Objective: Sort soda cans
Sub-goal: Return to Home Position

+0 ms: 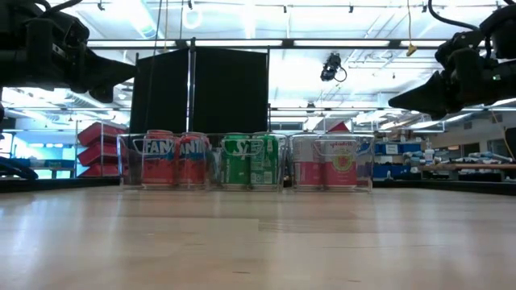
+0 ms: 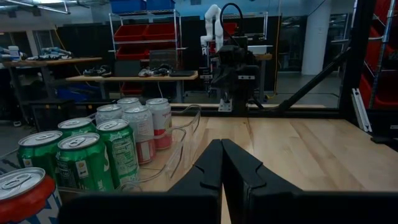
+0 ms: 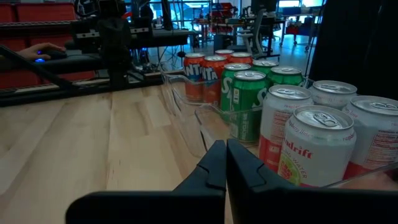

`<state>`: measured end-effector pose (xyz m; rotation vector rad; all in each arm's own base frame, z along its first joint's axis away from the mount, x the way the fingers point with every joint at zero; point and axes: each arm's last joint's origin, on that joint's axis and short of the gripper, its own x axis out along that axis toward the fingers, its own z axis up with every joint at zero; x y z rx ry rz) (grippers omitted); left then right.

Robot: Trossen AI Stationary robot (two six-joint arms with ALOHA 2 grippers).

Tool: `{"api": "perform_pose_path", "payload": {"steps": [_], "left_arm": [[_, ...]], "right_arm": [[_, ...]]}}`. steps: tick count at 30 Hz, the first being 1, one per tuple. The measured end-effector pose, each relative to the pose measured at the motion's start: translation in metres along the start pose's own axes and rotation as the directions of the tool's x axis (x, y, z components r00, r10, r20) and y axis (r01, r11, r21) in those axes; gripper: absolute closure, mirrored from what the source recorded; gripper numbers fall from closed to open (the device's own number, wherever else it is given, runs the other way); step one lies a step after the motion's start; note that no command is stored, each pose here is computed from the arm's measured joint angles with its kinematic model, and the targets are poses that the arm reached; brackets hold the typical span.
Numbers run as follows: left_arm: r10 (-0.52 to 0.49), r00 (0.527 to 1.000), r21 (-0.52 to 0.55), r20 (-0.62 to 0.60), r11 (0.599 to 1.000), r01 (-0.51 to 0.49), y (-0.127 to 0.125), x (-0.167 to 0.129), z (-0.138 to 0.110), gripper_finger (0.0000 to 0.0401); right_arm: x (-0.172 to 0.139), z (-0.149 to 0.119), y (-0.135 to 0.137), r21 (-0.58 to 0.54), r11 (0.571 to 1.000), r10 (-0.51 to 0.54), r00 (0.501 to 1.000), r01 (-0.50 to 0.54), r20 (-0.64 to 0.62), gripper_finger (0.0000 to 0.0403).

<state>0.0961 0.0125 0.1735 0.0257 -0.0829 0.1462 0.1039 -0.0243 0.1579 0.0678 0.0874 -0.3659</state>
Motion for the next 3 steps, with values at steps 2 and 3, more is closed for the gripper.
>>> {"api": "perform_pose_path", "payload": {"steps": [2, 3], "left_arm": [[0.0, 1.0, 0.0, 0.0, 1.0, 0.0, 0.0, 0.0, 0.0, 0.0393], [0.0, 1.0, 0.0, 0.0, 1.0, 0.0, 0.0, 0.0, 0.0, 0.0393]], "right_arm": [[0.0, 0.0, 0.0, 0.0, 1.0, 0.0, 1.0, 0.0, 0.0, 0.0403], [0.0, 0.0, 0.0, 0.0, 1.0, 0.0, 1.0, 0.0, 0.0, 0.0403]]}}
